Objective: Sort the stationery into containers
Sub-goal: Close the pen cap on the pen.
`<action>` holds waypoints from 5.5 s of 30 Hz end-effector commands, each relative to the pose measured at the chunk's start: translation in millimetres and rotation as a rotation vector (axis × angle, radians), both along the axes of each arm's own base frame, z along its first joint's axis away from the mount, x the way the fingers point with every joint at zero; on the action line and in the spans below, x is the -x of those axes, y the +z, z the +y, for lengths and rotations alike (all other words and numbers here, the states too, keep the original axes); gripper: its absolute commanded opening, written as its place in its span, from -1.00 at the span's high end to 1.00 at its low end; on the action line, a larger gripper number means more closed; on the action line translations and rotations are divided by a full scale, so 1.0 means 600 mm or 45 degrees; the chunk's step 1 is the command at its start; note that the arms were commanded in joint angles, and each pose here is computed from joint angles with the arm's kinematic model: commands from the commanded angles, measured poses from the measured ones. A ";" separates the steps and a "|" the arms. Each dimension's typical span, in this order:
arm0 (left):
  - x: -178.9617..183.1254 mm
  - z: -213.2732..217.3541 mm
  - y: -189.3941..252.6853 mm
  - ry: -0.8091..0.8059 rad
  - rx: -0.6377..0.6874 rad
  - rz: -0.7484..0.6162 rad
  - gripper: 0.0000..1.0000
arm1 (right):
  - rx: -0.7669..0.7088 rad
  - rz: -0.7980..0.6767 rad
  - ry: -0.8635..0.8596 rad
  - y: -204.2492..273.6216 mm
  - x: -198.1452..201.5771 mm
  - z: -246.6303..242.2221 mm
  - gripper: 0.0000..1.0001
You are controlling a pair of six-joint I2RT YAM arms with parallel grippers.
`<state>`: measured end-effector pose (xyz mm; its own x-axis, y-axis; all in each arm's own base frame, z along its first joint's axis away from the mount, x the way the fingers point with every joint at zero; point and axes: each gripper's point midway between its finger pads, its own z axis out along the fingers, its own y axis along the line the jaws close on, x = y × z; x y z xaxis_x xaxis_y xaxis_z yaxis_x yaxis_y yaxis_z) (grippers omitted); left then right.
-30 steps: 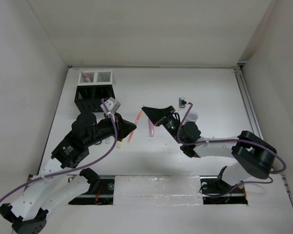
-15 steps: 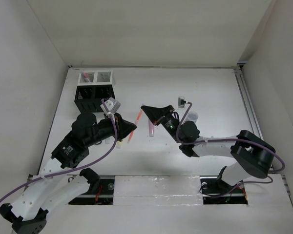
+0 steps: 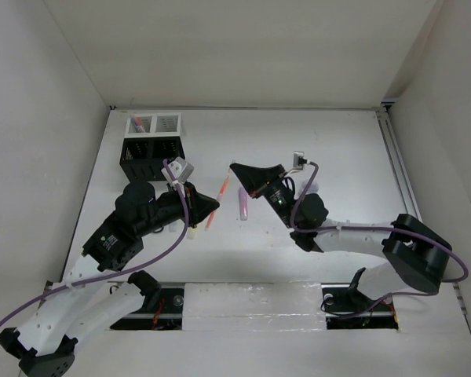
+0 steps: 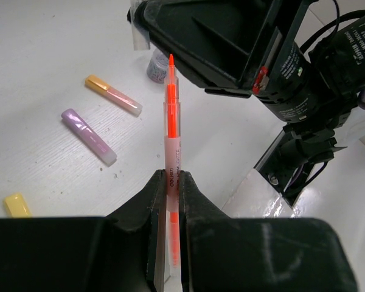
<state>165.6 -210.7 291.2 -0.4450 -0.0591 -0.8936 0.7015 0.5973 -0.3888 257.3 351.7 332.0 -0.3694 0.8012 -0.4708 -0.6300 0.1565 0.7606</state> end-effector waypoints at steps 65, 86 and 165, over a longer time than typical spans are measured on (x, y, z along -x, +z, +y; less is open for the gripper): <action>-0.016 0.007 0.018 0.076 0.039 -0.044 1.00 | -0.546 -0.474 0.054 0.206 0.077 -0.080 1.00; -0.021 0.007 0.014 0.089 0.029 -0.037 1.00 | -0.567 -0.455 0.097 0.205 0.076 -0.086 1.00; -0.041 0.017 0.002 0.179 -0.002 -0.014 1.00 | -0.603 -0.474 0.151 0.222 0.089 -0.084 1.00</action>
<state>186.6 -199.3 277.8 -0.4599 -0.0855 -0.8839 0.6049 0.6986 -0.3823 262.6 367.7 342.9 -0.4344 0.7816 -0.4476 -0.6461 0.0758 0.7595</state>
